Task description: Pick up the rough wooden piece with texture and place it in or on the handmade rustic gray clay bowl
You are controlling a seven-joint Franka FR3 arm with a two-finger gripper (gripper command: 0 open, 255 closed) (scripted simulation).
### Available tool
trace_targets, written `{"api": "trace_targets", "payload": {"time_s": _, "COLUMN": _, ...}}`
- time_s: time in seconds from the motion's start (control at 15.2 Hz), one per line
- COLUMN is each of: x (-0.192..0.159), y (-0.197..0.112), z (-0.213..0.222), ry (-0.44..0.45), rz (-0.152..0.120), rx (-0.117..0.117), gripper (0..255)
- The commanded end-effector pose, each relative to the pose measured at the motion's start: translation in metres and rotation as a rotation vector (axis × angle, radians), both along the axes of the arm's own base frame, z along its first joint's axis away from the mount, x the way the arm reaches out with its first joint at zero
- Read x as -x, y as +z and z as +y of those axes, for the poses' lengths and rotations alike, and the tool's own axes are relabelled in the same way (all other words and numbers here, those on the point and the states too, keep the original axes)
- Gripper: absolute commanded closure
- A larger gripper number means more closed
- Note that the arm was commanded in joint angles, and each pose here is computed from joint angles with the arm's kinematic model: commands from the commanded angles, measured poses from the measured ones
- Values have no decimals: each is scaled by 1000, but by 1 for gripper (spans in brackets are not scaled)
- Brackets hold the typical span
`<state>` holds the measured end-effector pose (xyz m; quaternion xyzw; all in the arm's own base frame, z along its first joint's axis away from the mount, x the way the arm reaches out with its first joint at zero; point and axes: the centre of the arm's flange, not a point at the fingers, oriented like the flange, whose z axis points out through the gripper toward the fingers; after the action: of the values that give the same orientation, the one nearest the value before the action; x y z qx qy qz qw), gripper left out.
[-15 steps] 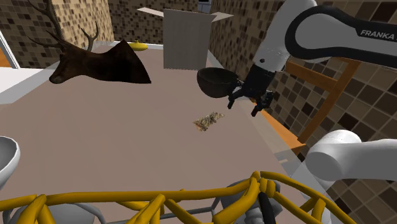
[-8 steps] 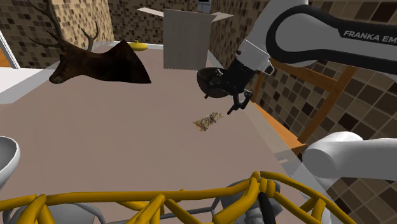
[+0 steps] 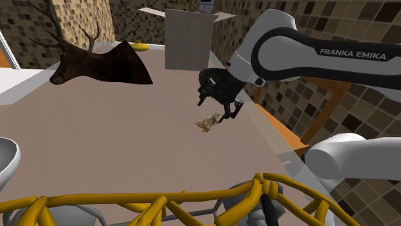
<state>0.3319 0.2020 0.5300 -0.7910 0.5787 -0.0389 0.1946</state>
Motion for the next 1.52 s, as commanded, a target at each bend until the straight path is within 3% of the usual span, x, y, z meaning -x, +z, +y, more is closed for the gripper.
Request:
{"api": "trace_targets", "payload": {"time_s": 0.0, "x": -1, "y": -3, "z": 1, "ry": 0, "rz": 0, "rx": 0, "gripper": 0}}
{"api": "trace_targets", "payload": {"time_s": 0.46, "x": -1, "y": -3, "z": 1, "ry": 0, "rz": 0, "rx": 0, "gripper": 0}}
{"api": "trace_targets", "payload": {"time_s": 0.53, "x": -1, "y": -3, "z": 1, "ry": 0, "rz": 0, "rx": 0, "gripper": 255}}
{"api": "trace_targets", "payload": {"time_s": 1.12, "x": -1, "y": -3, "z": 1, "ry": 0, "rz": 0, "rx": 0, "gripper": 255}}
{"api": "trace_targets", "payload": {"time_s": 1.19, "x": -1, "y": -3, "z": 1, "ry": 0, "rz": 0, "rx": 0, "gripper": 0}}
{"api": "trace_targets", "payload": {"time_s": 1.39, "x": -64, "y": 28, "z": 85, "ry": -231, "rz": 287, "rx": 354, "gripper": 0}}
{"api": "trace_targets", "payload": {"time_s": 1.45, "x": -74, "y": 29, "z": 95, "ry": -259, "rz": 322, "rx": 396, "gripper": 0}}
